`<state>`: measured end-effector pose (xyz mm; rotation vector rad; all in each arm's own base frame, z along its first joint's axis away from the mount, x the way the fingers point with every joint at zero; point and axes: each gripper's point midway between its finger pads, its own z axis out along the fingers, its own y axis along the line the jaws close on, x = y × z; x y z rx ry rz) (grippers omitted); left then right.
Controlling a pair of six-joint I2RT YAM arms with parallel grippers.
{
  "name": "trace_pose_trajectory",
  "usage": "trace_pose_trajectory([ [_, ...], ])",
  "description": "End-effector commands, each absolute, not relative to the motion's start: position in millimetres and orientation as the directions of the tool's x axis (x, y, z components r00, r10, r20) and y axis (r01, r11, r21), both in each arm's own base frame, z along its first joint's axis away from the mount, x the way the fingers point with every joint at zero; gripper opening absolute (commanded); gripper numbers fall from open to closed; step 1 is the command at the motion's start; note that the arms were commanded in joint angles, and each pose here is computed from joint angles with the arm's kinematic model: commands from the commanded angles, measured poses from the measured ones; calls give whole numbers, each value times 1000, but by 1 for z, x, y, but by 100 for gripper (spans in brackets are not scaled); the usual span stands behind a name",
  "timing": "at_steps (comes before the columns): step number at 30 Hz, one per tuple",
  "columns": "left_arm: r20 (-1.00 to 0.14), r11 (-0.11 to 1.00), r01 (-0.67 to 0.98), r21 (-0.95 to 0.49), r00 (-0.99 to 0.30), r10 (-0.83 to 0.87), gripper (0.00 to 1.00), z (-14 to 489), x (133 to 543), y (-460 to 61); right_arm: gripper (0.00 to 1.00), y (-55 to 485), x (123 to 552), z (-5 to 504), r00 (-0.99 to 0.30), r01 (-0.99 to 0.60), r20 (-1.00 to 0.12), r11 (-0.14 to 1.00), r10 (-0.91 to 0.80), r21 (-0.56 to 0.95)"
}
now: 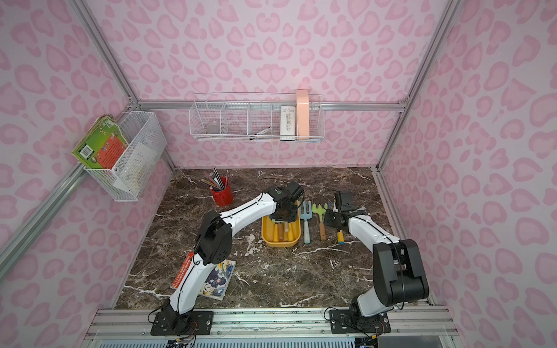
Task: Take the hand rake out of the storage box
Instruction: Pick up the rake from the storage box.
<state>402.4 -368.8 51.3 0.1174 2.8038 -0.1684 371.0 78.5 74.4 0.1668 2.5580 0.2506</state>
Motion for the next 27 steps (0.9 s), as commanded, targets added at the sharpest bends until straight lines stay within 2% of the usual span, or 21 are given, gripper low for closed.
trace_pose_trajectory([
  [1, -328, 993, 97, -63, -942, 71, 41, 46, 404, -363, 43, 79, 372, 76, -831, 60, -531, 975, 166, 212],
  [9, -328, 995, 99, -32, -941, 83, 29, 42, 404, -359, 43, 78, 371, 76, -832, 60, -529, 976, 164, 208],
  [15, -348, 996, 70, -63, -936, 44, 21, 60, 405, -359, 43, 79, 370, 78, -833, 61, -529, 976, 165, 208],
  [23, -427, 991, 48, -122, -904, -9, 21, 115, 408, -357, 43, 79, 371, 83, -833, 52, -531, 978, 154, 201],
  [27, -467, 997, 7, -73, -884, -28, 21, 138, 406, -334, 43, 79, 374, 87, -829, 51, -538, 980, 150, 194],
])
